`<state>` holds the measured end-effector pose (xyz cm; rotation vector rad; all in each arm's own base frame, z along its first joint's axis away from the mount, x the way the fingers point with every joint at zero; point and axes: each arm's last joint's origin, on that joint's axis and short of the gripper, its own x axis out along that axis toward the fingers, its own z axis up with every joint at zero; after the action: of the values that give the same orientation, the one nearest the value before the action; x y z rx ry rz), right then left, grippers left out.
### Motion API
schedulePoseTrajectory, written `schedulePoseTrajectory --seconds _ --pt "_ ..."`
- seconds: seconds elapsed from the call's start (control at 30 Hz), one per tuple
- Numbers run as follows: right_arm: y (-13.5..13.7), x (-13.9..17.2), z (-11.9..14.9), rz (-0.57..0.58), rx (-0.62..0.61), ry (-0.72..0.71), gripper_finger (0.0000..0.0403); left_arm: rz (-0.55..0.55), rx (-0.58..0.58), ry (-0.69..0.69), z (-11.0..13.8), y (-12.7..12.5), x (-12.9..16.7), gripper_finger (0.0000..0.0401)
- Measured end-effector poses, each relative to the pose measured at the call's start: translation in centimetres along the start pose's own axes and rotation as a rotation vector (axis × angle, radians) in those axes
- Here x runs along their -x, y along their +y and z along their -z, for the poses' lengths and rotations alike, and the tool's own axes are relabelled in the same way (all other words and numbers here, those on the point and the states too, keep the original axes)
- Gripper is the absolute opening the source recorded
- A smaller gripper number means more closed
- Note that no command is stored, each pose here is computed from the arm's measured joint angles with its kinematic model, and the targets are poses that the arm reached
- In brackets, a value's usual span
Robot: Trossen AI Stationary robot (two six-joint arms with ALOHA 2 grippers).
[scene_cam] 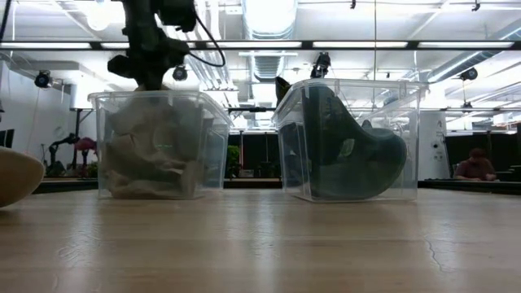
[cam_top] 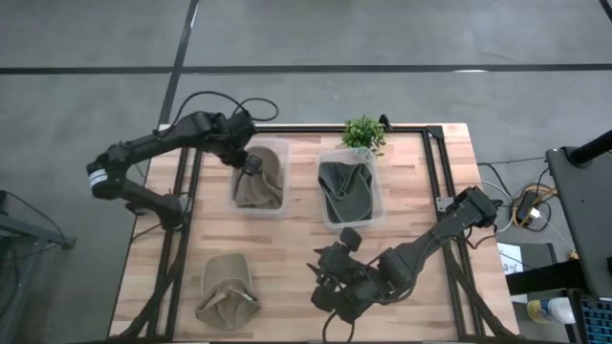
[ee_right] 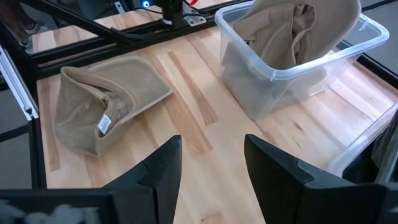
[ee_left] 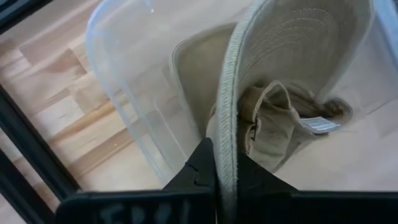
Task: Pick & Place hat
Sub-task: Put the right brown cap into the left transparent bin
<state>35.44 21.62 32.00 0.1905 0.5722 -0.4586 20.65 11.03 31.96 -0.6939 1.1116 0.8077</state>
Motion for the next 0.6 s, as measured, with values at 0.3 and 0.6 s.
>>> schedulePoseTrajectory --seconds 0.3,0.6 --pt "0.1 -0.1 0.1 -0.004 -0.005 -0.004 0.0166 -0.022 -0.003 0.037 -0.4 -0.4 -1.4 0.0014" --pt "0.1 -0.2 0.2 -0.002 -0.004 -0.002 0.0169 -0.053 -0.071 -0.011 -0.6 -0.4 -2.2 0.0065"
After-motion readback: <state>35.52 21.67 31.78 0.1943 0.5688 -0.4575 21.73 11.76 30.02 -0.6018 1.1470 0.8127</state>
